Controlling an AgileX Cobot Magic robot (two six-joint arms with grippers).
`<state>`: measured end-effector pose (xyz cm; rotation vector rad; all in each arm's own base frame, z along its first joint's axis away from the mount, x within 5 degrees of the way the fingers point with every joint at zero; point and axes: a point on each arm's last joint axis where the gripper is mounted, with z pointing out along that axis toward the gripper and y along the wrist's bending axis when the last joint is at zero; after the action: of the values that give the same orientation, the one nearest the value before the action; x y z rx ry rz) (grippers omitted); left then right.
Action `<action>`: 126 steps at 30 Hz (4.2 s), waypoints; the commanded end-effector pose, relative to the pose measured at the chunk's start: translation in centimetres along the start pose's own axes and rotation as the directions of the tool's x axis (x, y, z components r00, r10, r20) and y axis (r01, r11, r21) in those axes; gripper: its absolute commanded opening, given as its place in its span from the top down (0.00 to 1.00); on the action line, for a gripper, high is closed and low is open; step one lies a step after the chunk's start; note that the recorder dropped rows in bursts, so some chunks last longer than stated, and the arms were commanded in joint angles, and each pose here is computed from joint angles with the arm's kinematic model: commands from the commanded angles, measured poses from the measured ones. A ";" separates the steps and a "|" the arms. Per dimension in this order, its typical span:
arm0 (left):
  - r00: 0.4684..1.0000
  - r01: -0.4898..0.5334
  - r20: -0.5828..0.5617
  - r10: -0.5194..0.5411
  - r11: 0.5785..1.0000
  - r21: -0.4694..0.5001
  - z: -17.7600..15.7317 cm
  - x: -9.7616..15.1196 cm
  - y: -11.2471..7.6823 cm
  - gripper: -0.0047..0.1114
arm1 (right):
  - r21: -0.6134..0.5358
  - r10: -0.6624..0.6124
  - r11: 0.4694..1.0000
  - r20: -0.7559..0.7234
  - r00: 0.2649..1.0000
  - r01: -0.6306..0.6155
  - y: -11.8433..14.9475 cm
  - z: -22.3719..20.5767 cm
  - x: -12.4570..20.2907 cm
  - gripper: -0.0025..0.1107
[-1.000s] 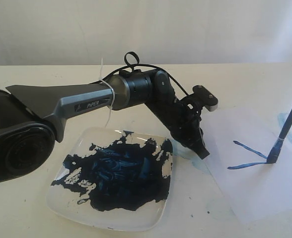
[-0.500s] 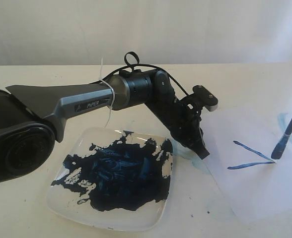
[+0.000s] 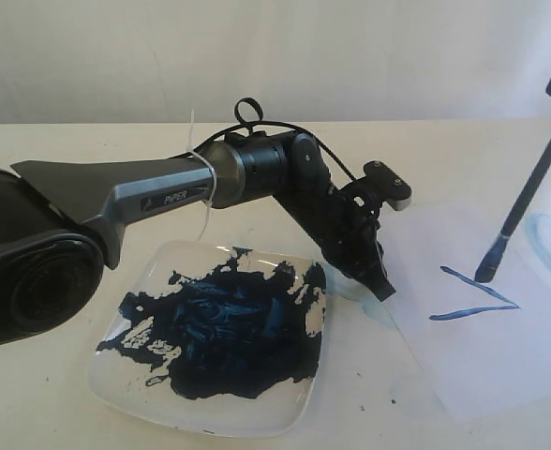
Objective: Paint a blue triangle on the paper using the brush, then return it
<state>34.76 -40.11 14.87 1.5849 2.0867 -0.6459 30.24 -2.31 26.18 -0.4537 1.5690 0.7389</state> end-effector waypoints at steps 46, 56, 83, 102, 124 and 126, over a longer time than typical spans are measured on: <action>0.999 -0.005 -0.032 0.006 1.000 0.025 0.2 0.5 -0.2 0.96 | 0.500 0.371 0.816 -0.066 0.926 -0.291 5.6 0.5 -4.9 0.98; 0.999 -0.005 -0.032 0.006 1.000 0.025 0.2 0.5 -0.2 0.96 | 0.668 0.467 0.628 0.087 0.880 -0.399 3.1 0.7 -2.8 0.98; 0.999 -0.005 -0.032 0.006 1.000 0.025 0.2 0.5 -0.2 0.96 | 0.799 0.493 0.485 0.085 0.866 -0.354 1.8 2.2 0.6 0.98; 0.999 -0.005 -0.032 0.006 1.000 0.025 0.2 0.5 -0.2 0.96 | 0.768 0.511 0.524 0.062 0.857 -0.368 2.2 2.6 0.7 0.98; 0.999 -0.004 -0.039 0.006 0.999 0.033 0.2 0.5 -0.3 0.96 | 0.765 0.543 0.493 0.102 0.834 -0.414 2.2 2.5 0.8 0.98; 0.999 -0.004 -0.039 0.006 0.999 0.033 0.2 0.5 -0.3 0.96 | 0.766 0.547 0.488 0.105 0.830 -0.418 2.2 2.5 0.9 0.98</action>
<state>34.76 -40.11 14.87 1.5874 2.0842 -0.6450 30.56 1.26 26.07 0.6097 2.0140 0.3775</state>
